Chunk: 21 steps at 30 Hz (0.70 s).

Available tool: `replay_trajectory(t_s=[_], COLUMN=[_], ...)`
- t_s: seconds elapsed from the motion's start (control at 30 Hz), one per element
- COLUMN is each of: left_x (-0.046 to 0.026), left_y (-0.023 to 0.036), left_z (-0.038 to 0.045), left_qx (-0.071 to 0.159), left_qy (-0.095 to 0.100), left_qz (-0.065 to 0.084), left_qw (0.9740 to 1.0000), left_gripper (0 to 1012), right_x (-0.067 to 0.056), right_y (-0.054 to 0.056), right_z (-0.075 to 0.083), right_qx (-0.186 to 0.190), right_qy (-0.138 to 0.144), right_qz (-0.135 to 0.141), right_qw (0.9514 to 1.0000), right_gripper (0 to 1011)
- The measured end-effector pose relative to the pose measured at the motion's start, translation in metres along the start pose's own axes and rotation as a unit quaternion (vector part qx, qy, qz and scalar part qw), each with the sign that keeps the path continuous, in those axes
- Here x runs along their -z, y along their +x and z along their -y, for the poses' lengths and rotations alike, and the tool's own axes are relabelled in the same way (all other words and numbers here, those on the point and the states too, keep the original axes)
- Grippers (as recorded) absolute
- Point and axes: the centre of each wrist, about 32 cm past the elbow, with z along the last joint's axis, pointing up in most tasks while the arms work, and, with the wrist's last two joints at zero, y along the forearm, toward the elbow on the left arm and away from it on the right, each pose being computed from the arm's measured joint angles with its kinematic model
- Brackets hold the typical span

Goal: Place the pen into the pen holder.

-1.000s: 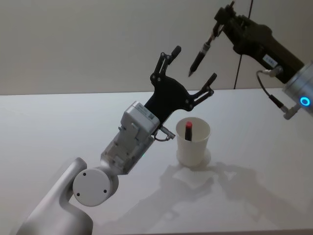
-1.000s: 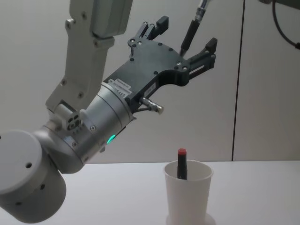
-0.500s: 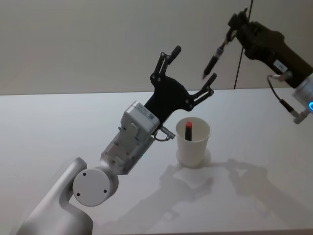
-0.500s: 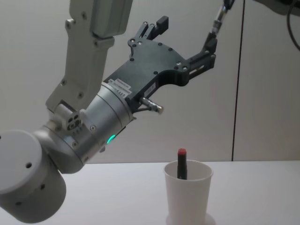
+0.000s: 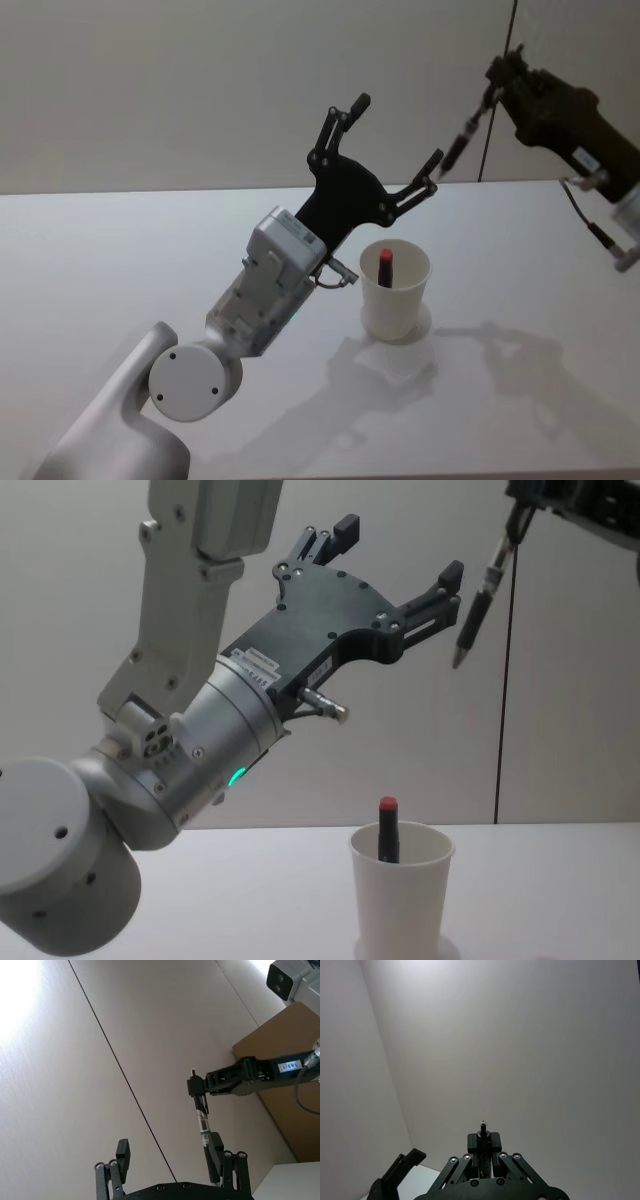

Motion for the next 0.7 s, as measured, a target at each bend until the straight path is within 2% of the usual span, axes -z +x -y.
replay_trajectory(t_s=[0.4, 0.7], left_x=[0.0, 0.0], left_y=[0.0, 0.0], left_z=[0.0, 0.0], left_qx=[0.0, 0.0], left_qy=[0.0, 0.0], left_qz=[0.0, 0.0], left_qw=[1.0, 1.0], left_gripper=[1000, 1000], right_x=[0.021, 0.037], right_y=[0.005, 0.007], right_z=[0.012, 0.017], right_qx=[0.009, 0.001], right_qy=[-0.002, 0.005], right_qz=[0.052, 0.085], right_qw=[0.9986, 0.9964], right_gripper=[132, 132])
